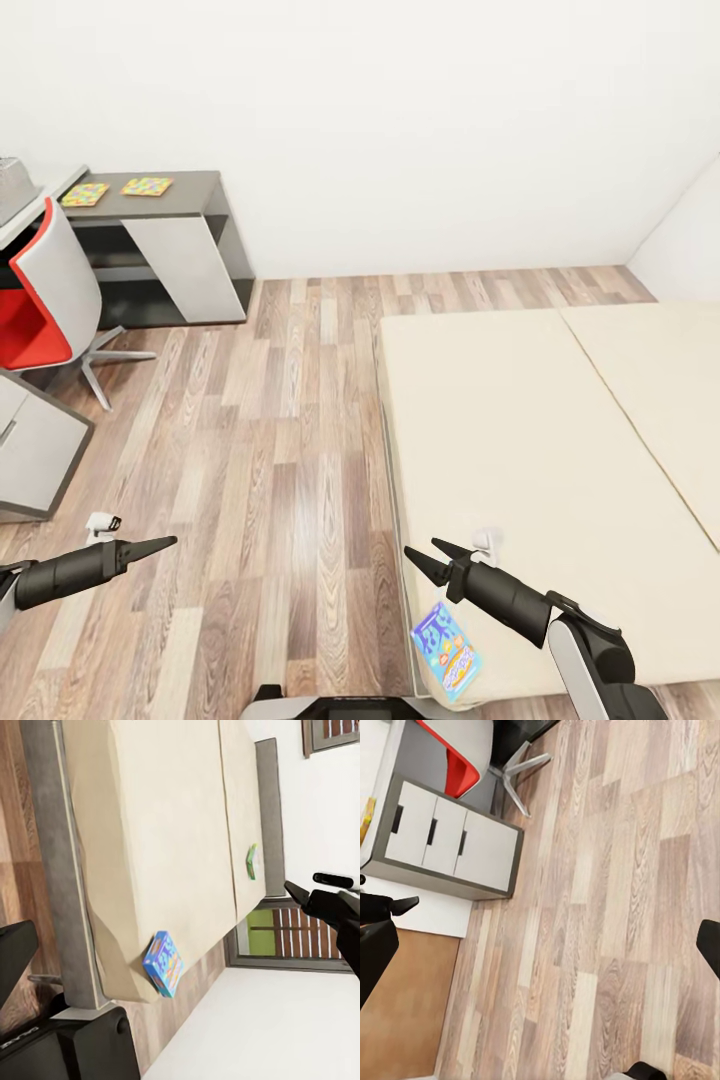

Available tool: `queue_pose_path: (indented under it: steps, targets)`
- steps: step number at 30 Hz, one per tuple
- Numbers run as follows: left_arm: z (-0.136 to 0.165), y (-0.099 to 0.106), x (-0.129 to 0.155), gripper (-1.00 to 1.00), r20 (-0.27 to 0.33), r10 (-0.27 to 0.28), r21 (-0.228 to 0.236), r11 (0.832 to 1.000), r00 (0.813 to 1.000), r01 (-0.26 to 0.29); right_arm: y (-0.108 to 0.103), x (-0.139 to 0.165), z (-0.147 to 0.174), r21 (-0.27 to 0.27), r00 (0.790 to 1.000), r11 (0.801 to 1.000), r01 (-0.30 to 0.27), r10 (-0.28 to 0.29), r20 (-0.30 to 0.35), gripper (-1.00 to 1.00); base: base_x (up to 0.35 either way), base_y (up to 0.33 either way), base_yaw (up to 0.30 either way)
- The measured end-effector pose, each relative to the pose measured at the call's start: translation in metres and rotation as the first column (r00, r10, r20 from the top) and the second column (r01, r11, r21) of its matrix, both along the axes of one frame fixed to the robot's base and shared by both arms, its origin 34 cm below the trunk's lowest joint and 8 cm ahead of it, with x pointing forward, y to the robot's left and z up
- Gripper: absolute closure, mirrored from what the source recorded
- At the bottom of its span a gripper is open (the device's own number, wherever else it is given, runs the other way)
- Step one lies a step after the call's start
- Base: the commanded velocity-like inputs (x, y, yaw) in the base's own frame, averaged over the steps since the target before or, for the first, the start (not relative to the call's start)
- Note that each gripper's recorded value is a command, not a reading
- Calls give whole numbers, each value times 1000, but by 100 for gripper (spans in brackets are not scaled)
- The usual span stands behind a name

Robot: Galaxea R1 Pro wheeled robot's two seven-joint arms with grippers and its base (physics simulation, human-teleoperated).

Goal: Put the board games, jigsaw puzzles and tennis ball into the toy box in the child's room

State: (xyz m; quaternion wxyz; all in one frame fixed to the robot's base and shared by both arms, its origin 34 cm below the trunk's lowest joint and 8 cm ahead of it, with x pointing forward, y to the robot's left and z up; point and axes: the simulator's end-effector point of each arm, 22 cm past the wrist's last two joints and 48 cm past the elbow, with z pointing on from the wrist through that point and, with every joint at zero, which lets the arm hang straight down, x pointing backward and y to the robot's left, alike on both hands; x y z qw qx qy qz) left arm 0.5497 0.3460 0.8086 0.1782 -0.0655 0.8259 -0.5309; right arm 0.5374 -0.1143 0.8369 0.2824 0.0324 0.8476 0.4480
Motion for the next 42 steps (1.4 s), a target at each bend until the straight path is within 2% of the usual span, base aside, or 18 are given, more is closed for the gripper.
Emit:
queue_pose_path:
  steps: [6,23,28,34,35,42]
  targets:
    - [1,-1,2,-100,5,2,10,1000,1000,-2,0,1,3,-1,1000,1000,1,-1,7,-100,0,0,0]
    - [-18,16,9,-100,-17,40,157,987,999,-37,-1,5,13,-8,1000,1000,3,-2,31,-100,0,0,0]
    - [-29,26,11,-100,-30,62,232,971,998,-54,-1,6,16,-11,999,1000,2,-2,38,-100,0,0,0]
    - [-41,30,13,-100,-42,85,295,953,995,-69,-1,7,20,-13,999,1000,2,-1,48,-100,0,0,0]
    - [-47,32,13,-100,-49,95,321,944,994,-74,-1,8,20,-13,999,1000,1,-1,50,-100,0,0,0]
    - [-64,42,15,-100,-68,134,421,902,989,-94,-2,10,25,-17,998,1000,4,-3,67,-100,0,0,0]
